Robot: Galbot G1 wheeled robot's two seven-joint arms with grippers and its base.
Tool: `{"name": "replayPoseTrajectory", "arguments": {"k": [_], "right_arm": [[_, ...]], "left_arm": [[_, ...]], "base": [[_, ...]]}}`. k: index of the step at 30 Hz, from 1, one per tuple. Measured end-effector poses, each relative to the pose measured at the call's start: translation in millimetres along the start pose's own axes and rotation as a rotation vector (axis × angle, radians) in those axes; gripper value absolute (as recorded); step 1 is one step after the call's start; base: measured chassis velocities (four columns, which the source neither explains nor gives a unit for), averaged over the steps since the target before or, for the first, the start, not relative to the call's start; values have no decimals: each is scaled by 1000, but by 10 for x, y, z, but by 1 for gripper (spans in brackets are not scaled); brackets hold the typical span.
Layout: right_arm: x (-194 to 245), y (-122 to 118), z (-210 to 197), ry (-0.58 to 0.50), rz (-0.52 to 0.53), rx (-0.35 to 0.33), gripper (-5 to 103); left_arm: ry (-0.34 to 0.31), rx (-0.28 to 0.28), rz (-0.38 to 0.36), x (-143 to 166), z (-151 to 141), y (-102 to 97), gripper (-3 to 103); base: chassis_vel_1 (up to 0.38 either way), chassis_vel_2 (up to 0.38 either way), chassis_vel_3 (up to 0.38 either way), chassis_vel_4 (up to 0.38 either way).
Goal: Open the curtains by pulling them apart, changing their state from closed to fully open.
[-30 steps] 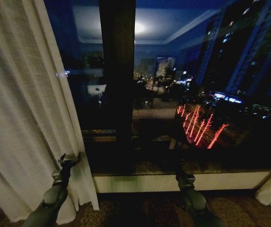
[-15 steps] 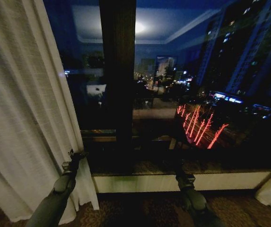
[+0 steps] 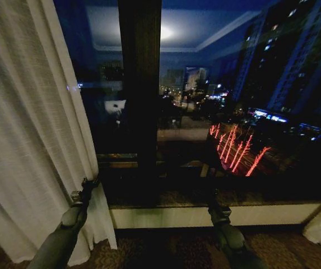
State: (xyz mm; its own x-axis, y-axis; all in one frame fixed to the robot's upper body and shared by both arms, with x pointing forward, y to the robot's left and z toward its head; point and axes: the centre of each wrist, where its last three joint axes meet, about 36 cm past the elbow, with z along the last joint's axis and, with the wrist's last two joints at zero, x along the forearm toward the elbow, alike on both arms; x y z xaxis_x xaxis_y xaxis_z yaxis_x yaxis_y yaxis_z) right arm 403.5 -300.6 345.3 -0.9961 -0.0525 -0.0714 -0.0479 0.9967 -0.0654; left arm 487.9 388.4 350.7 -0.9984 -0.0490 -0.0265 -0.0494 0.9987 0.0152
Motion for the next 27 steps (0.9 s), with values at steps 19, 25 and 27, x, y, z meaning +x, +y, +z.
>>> {"name": "replayPoseTrajectory", "arguments": {"k": [19,25,27], "right_arm": [[0,0,0,0,0,0,100],[0,0,0,0,0,0,100],[0,0,0,0,0,0,100]], "left_arm": [[-4,-6,-22,96,19,88,0],[-4,-8,-29,118,18,108,0],[-4,-9,-34,127,19,114,0]], "base": [[0,0,0,0],[0,0,0,0],[29,18,-3,-13]]}}
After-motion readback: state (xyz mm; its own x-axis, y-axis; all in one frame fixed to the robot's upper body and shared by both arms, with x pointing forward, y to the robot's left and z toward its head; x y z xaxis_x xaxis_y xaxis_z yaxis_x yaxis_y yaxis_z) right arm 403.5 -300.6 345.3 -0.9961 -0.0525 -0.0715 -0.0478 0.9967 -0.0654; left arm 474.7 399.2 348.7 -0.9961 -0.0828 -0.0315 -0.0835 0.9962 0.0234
